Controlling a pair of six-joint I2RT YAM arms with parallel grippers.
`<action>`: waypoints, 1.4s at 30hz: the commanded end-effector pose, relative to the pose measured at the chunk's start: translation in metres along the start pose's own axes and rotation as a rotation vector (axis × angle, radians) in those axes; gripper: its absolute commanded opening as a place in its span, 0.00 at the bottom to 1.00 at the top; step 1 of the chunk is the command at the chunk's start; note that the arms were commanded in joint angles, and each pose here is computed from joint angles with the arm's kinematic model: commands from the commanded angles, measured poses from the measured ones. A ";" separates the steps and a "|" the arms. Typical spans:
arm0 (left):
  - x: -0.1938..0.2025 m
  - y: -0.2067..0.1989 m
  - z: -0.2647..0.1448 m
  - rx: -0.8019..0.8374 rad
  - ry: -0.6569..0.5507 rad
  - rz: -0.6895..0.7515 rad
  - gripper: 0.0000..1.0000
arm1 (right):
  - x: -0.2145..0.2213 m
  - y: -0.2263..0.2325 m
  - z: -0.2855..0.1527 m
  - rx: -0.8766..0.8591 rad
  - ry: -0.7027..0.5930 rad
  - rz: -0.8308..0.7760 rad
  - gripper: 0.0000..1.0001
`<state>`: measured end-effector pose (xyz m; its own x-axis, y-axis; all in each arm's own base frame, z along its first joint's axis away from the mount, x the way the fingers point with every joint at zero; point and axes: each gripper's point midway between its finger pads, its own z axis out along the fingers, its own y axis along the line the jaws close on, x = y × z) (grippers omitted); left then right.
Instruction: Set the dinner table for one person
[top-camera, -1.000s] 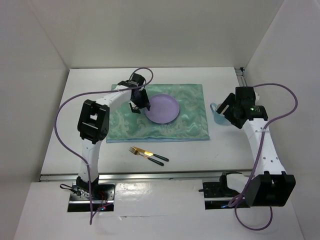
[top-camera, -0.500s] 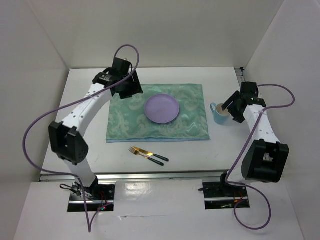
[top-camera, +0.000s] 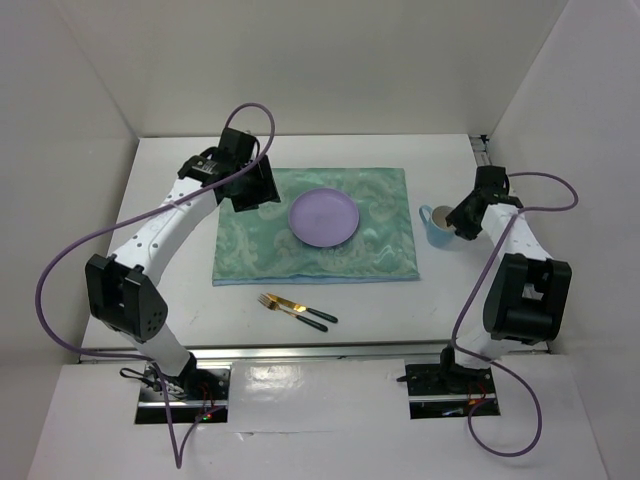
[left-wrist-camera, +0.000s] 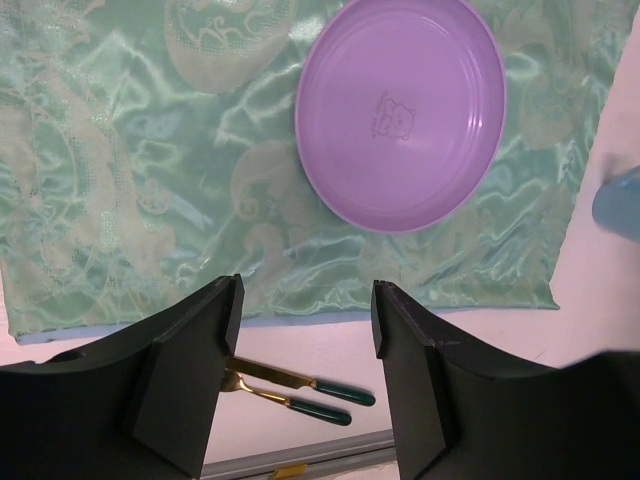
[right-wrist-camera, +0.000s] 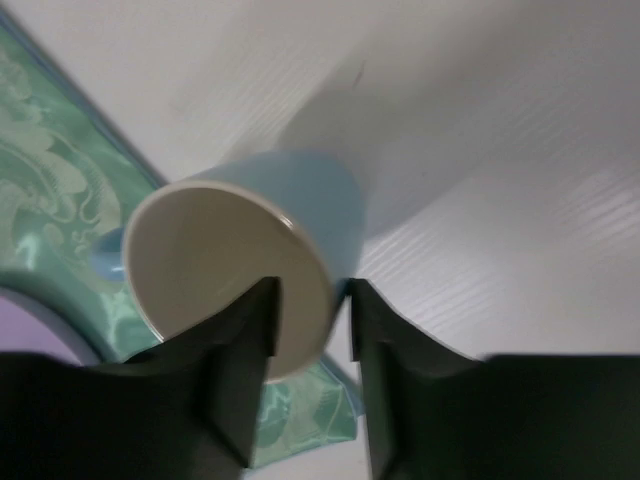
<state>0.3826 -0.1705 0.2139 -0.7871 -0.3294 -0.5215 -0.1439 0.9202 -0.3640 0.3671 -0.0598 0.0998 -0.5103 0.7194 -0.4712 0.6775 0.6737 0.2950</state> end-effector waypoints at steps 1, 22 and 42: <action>-0.005 -0.003 -0.011 0.015 -0.030 0.021 0.70 | -0.011 0.003 0.005 -0.015 -0.049 0.021 0.40; -0.005 0.012 -0.046 -0.004 -0.054 0.016 0.67 | -0.057 0.196 -0.030 -0.216 -0.180 -0.270 0.00; 0.004 0.036 -0.033 -0.003 0.039 0.010 0.62 | -0.030 0.228 0.038 -0.086 -0.091 -0.335 0.00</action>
<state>0.3569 -0.1301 0.2288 -0.7901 -0.3395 -0.5104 -0.1704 0.9214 -0.3492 0.5421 0.0654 0.1225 -0.7116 0.4129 -0.5685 0.4267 0.8968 0.1172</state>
